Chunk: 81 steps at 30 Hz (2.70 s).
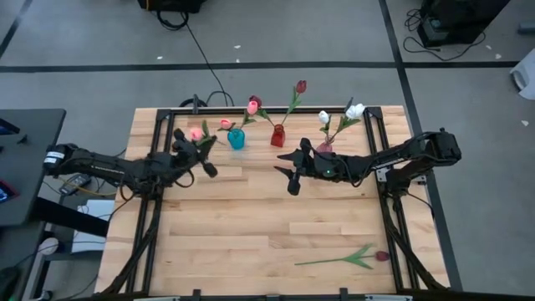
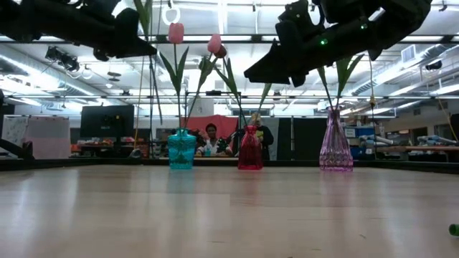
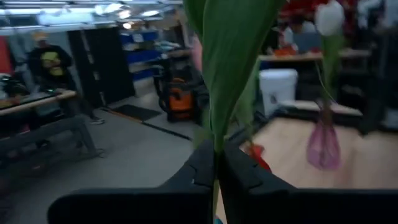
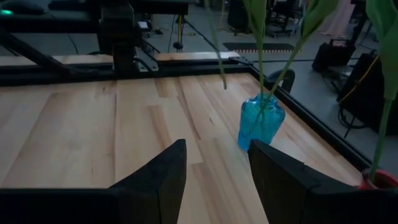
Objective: Sort flowers into vase by color
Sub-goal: Put the pink tulip into the blue vase
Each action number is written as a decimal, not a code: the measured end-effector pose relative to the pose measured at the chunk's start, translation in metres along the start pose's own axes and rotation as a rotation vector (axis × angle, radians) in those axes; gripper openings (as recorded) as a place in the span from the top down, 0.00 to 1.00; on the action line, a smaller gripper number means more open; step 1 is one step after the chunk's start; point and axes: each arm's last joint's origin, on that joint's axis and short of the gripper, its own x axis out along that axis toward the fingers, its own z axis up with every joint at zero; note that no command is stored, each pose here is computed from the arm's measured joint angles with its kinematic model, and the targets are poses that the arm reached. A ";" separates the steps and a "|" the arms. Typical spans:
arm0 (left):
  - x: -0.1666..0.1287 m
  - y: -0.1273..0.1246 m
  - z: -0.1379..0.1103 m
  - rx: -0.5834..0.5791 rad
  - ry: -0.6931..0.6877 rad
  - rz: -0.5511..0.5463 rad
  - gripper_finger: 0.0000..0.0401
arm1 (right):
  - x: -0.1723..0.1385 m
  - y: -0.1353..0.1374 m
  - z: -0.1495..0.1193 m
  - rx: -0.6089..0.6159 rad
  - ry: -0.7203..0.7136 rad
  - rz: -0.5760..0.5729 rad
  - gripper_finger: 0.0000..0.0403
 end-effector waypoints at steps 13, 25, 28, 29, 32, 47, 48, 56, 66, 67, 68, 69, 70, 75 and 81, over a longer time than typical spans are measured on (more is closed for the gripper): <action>0.030 -0.001 -0.010 0.006 -0.044 -0.108 0.96 | 0.000 0.000 0.003 -0.003 -0.025 0.008 0.54; 0.049 0.003 -0.018 0.102 -0.059 -0.019 0.96 | 0.000 0.000 0.002 -0.004 -0.023 0.008 0.54; 0.051 0.005 -0.018 0.117 -0.062 -0.021 0.96 | 0.000 0.000 0.002 -0.004 -0.023 0.009 0.54; 0.051 0.006 -0.018 0.116 -0.066 -0.027 0.96 | 0.000 0.000 0.002 -0.004 -0.023 0.009 0.54; 0.051 0.006 -0.017 0.113 -0.078 -0.034 0.96 | 0.000 0.000 0.002 -0.004 -0.023 0.009 0.54; 0.064 0.019 -0.035 -0.018 0.043 -0.029 0.96 | 0.000 0.000 0.002 -0.003 -0.025 0.009 0.54; 0.065 0.019 -0.037 -0.014 0.055 -0.026 0.96 | 0.000 0.000 0.003 -0.003 -0.025 0.009 0.54; 0.079 0.018 -0.055 -0.003 0.122 -0.016 0.96 | 0.000 0.000 0.003 -0.003 -0.027 0.009 0.54; 0.097 0.007 -0.070 0.023 0.191 -0.030 0.96 | 0.000 0.000 0.002 -0.004 -0.022 0.008 0.54; 0.098 0.007 -0.070 0.016 0.193 -0.030 0.96 | 0.000 0.000 0.002 -0.004 -0.022 0.008 0.54; 0.098 0.007 -0.070 0.006 0.195 -0.029 0.96 | 0.000 0.000 0.002 -0.005 -0.021 0.008 0.54; 0.098 0.007 -0.071 -0.003 0.197 -0.028 0.95 | 0.000 0.000 0.002 -0.005 -0.018 0.008 0.54; 0.098 0.007 -0.071 -0.013 0.201 -0.028 0.94 | 0.000 0.000 0.002 -0.006 -0.017 0.008 0.54; 0.095 0.006 -0.071 -0.011 0.219 -0.035 0.83 | 0.000 0.000 0.002 -0.006 -0.016 0.008 0.54; 0.092 0.005 -0.070 0.000 0.232 -0.047 0.66 | 0.000 0.000 0.000 -0.010 -0.003 0.008 0.54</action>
